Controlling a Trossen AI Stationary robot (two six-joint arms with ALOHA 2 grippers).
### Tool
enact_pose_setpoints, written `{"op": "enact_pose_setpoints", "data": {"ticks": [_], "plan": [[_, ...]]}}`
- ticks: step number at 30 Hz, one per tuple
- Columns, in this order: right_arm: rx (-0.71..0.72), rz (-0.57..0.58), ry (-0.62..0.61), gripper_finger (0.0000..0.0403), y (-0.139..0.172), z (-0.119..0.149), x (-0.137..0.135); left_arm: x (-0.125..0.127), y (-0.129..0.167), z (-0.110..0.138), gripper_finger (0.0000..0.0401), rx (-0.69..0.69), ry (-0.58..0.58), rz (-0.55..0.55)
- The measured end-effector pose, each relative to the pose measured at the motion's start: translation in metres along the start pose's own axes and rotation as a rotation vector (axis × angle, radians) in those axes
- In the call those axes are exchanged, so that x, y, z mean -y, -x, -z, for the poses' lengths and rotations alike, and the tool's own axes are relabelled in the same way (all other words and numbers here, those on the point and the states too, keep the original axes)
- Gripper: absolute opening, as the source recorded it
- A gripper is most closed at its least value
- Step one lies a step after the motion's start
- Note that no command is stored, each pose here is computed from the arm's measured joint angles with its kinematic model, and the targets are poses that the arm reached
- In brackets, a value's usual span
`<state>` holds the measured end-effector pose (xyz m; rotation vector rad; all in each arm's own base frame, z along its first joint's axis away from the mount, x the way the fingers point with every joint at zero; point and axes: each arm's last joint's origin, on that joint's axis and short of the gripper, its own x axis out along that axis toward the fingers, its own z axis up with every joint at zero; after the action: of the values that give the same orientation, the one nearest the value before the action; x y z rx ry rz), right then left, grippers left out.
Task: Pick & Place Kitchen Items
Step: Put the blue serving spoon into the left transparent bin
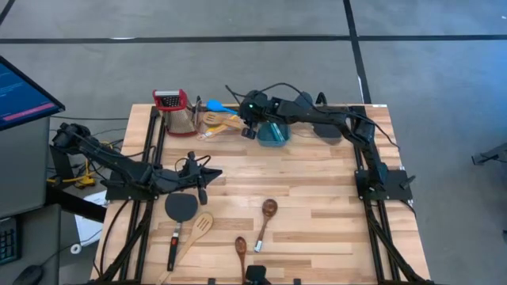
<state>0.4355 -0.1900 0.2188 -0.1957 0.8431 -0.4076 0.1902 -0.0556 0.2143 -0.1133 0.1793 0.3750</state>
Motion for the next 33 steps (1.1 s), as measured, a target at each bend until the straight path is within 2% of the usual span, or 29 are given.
{"op": "enact_pose_setpoints", "data": {"ticks": [10, 15, 27, 29, 33], "plan": [[-0.009, 0.018, -0.018, 0.0050, -0.002, 0.006, 0.018, 0.000, 0.000, 0.000, 0.0002, 0.000, 0.001, 0.000], [0.014, -0.053, -0.025, 0.0050, -0.002, 0.005, 0.017, 0.000, 0.000, 0.000, 0.0002, 0.000, 0.001, 0.000], [-0.019, -0.070, -0.033, 0.0050, -0.002, 0.008, 0.013, 0.000, 0.000, 0.000, 0.0002, 0.000, 0.001, 0.001], [-0.021, -0.070, -0.054, 0.0071, -0.002, 0.008, 0.013, 0.000, 0.000, 0.000, 0.0002, 0.000, 0.001, 0.002], [-0.009, -0.063, -0.063, 0.0154, -0.002, 0.007, 0.013, 0.000, 0.000, 0.000, 0.0002, -0.001, 0.001, 0.002]]}}
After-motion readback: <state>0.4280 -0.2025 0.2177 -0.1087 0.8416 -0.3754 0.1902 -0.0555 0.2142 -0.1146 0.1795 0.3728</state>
